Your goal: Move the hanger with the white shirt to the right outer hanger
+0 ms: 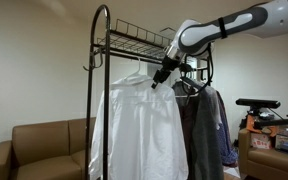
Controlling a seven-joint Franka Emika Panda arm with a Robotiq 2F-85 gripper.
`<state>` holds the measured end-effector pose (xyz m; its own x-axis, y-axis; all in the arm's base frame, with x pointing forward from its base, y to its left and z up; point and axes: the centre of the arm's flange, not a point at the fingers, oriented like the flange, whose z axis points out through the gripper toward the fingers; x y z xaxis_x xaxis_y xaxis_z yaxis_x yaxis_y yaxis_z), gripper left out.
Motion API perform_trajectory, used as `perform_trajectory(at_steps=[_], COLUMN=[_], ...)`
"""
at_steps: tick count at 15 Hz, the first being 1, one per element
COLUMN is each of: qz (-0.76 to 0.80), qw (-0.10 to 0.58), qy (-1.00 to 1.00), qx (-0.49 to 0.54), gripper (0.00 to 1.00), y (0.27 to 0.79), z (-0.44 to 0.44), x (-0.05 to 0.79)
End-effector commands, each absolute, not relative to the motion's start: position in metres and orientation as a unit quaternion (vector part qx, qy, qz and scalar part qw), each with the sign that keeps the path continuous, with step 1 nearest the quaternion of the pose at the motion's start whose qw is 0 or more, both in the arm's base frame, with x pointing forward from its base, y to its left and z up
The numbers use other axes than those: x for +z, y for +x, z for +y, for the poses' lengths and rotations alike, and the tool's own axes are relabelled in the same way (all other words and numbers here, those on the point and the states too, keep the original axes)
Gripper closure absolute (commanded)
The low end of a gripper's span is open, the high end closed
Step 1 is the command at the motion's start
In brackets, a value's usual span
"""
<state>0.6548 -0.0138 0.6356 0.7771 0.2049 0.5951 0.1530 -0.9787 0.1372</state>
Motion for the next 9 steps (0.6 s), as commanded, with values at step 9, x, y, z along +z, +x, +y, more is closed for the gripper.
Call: perform_trajectory(at_steps=[9], qz=[0.105], qw=[0.031], qy=[0.94], qx=[0.324], gripper=[0.92], y=[0.663], z=[-0.015], x=[0.65])
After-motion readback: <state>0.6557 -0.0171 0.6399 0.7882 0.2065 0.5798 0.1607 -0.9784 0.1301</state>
